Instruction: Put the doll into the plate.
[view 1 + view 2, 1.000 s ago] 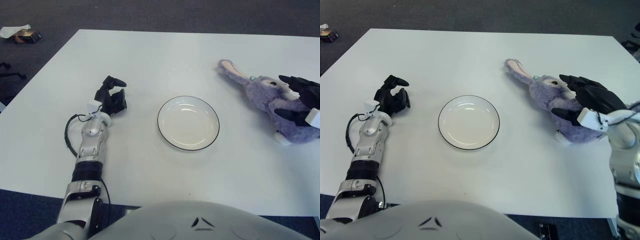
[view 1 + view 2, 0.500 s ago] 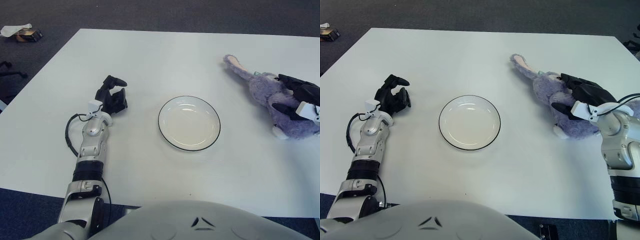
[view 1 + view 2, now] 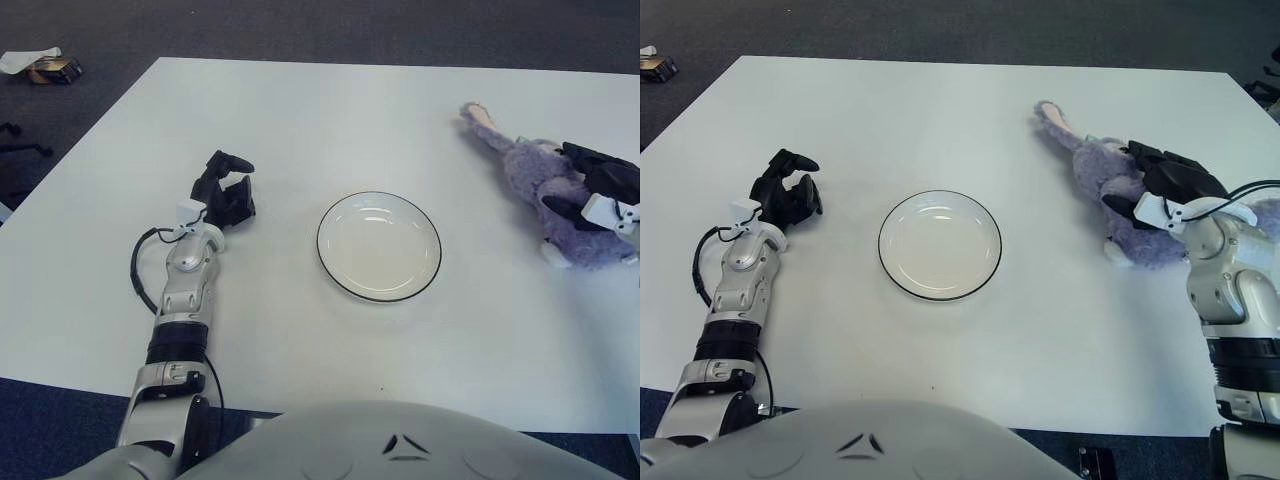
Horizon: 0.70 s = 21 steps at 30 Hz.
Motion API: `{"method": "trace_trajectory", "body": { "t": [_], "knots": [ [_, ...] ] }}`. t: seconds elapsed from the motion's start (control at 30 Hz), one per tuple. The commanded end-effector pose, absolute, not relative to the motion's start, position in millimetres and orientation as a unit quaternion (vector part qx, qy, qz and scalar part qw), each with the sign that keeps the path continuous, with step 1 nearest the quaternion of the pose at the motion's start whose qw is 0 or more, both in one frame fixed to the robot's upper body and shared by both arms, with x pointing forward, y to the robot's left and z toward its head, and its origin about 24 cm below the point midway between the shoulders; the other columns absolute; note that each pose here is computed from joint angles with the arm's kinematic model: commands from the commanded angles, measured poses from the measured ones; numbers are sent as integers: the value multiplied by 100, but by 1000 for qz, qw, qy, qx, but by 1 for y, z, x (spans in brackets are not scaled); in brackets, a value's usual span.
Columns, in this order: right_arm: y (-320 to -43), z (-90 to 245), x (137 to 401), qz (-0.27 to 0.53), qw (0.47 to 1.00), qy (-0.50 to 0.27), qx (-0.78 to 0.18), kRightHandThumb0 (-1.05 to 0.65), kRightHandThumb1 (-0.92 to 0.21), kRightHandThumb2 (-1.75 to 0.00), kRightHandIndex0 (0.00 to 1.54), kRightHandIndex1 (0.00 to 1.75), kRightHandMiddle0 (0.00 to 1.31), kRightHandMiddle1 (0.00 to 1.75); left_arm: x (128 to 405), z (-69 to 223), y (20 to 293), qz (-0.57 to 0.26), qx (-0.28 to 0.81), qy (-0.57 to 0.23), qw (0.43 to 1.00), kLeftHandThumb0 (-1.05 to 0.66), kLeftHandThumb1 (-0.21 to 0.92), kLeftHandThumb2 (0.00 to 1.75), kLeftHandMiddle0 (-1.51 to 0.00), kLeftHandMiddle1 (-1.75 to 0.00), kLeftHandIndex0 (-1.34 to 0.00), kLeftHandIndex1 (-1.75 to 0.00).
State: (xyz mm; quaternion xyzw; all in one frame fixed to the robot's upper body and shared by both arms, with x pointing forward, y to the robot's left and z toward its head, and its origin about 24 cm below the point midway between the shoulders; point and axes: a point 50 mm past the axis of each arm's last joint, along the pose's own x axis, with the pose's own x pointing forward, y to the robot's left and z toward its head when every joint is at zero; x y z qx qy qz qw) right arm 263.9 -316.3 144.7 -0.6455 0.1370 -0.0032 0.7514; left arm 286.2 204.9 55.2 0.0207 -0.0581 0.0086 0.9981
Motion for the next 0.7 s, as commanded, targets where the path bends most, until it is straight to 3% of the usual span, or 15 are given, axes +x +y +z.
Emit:
{"method": "trace_trajectory", "body": {
  "t": [0.0,0.67],
  "knots": [
    [-321,135,264,-4,739,172,-652,-105,-92,-82,0,0,0,0,278,36,203,14,16,-19,1000,-39,63,92,-105,-175,-37,-175],
    [-329,117,268,-14,685,203,-699,-105,-92,-75,0,0,0,0,277,38,202,16,17,-18,1000,-39,63,92,-105,-175,-37,-175]
  ]
}}
